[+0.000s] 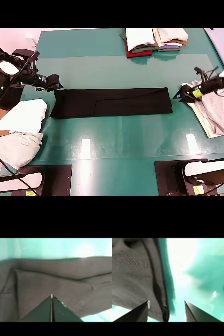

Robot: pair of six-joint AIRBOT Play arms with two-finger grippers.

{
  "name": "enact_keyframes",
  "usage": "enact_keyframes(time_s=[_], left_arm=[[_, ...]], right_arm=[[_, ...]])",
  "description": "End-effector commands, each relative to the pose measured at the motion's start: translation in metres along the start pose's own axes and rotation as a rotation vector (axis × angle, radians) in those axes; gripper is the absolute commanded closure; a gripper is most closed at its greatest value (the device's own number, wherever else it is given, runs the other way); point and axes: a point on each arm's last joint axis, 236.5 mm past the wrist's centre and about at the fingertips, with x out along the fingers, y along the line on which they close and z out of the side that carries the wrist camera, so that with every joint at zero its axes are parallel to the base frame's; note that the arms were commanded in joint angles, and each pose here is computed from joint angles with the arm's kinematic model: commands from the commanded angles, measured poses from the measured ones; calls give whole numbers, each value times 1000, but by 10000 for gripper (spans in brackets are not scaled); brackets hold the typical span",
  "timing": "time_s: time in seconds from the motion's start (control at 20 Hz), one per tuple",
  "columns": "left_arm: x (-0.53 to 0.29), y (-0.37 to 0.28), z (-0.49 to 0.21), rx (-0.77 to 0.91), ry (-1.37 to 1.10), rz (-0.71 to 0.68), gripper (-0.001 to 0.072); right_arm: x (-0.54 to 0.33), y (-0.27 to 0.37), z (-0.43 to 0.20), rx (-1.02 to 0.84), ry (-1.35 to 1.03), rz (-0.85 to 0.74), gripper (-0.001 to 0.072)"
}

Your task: Fold the shirts.

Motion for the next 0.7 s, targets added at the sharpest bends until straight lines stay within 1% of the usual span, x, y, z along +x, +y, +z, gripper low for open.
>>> enact_keyframes(time_s=[0.0, 0.1, 0.2, 0.3, 0.35, 0.4, 0.5, 0.65], left_arm=[[10, -26, -12, 23, 39, -47, 682], [24, -49, -18, 72, 44, -65, 682], [38, -74, -25, 112, 43, -85, 683], [51, -96, -34, 129, 49, -102, 683], [58, -106, -39, 140, 53, -110, 683], [64, -114, -43, 148, 55, -116, 683], [78, -128, -50, 175, 53, -128, 684], [104, -155, -55, 224, 58, -149, 684]], right_arm=[[22, 1, -6, 48, -22, 114, 194], [40, 19, -6, 47, 9, 182, 196], [58, 40, -4, 23, 23, 227, 235], [70, 53, 0, -19, 12, 222, 440], [71, 59, 3, -49, -3, 213, 593], [66, 65, 6, -82, -28, 208, 691], [41, 80, 18, -138, -91, 204, 694], [-21, 128, 35, -256, -185, 220, 695]])
